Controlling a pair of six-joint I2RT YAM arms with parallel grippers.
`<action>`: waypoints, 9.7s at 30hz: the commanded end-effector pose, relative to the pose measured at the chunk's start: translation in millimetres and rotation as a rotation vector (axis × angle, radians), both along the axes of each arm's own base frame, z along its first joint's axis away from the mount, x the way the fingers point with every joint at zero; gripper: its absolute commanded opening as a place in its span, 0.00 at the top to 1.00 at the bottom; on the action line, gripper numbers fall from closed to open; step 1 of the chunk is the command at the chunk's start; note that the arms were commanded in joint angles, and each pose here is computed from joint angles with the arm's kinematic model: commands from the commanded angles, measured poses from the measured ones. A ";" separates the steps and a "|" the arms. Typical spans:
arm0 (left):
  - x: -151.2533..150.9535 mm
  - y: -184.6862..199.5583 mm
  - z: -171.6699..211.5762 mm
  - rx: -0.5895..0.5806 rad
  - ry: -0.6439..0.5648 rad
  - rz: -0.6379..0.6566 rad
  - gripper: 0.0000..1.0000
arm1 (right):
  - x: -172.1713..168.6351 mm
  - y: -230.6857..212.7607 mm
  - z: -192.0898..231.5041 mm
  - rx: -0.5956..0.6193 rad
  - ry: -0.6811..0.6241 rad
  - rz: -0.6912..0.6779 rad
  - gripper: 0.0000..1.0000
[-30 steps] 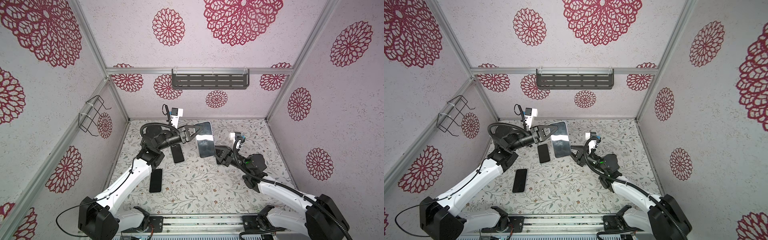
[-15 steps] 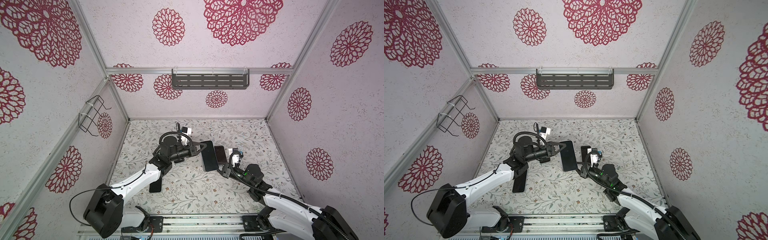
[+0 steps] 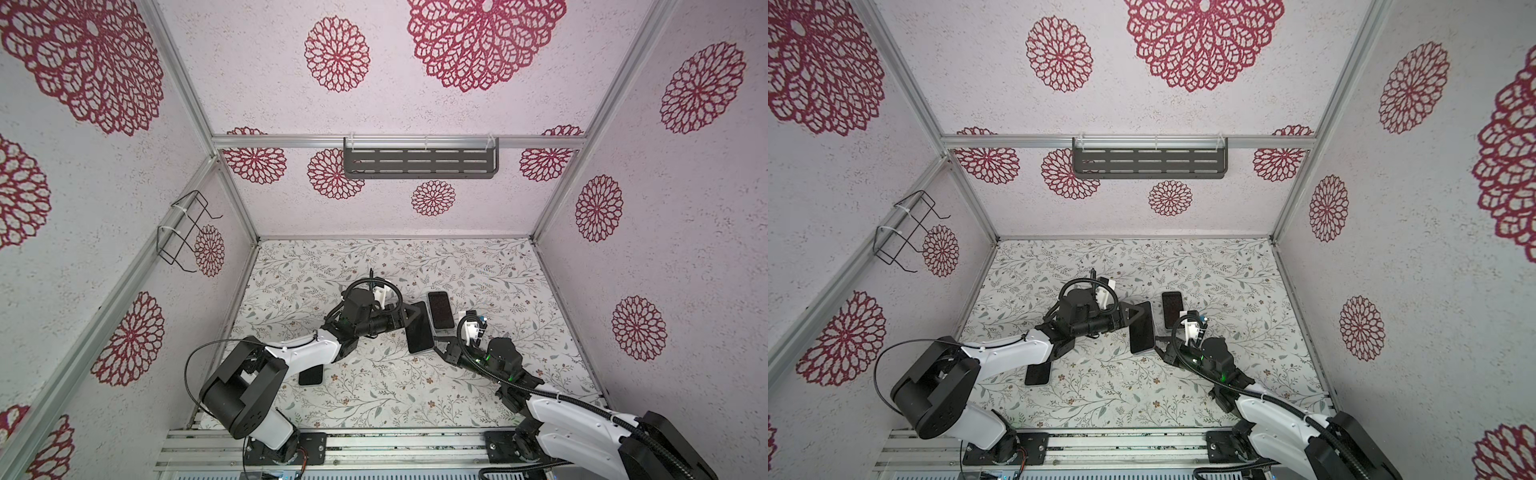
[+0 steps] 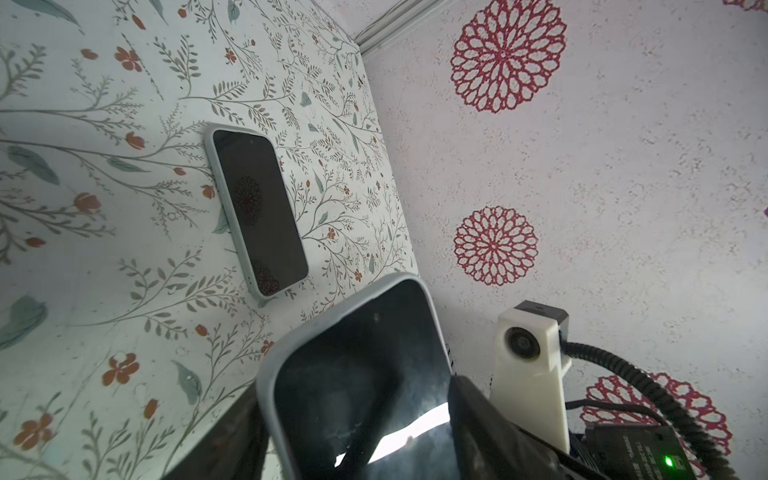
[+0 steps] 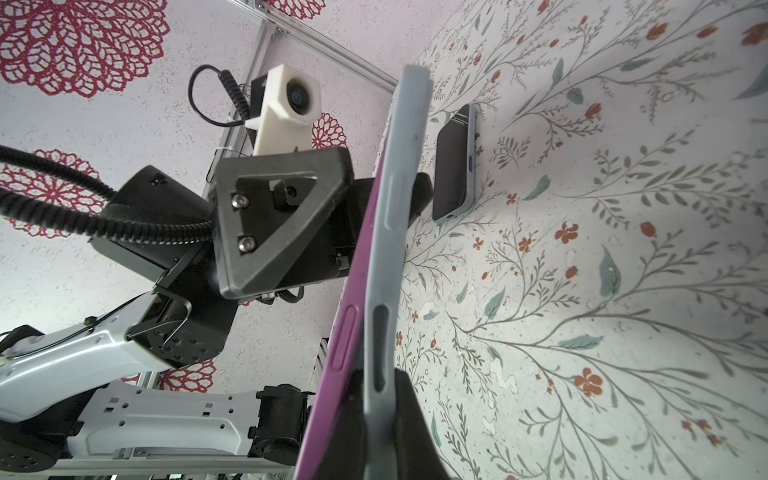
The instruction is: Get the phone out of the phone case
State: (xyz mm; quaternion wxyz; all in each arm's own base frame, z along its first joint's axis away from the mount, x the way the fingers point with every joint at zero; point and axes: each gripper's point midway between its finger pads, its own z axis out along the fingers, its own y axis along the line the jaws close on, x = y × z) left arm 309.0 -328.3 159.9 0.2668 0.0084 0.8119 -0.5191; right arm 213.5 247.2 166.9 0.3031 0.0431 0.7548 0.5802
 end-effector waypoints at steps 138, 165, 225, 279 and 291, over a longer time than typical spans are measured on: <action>-168.6 24.8 -103.0 1.478 -0.476 -0.311 0.81 | -16.9 -14.2 -101.2 -0.150 0.344 -0.100 1.00; -120.5 53.8 -61.6 1.250 -0.362 0.009 0.29 | -32.2 -30.0 -128.9 -0.259 0.377 -0.186 1.00; -29.6 123.6 63.6 0.434 -0.111 0.312 0.03 | 20.0 -130.9 -29.6 -0.950 0.075 -0.234 0.01; -39.5 132.8 46.5 0.456 -0.081 0.344 0.03 | 144.1 -73.1 -154.3 -1.348 0.207 0.134 0.21; -16.0 102.0 38.5 0.339 -0.033 0.344 0.03 | 135.4 -65.2 -136.7 -1.270 0.145 0.132 0.33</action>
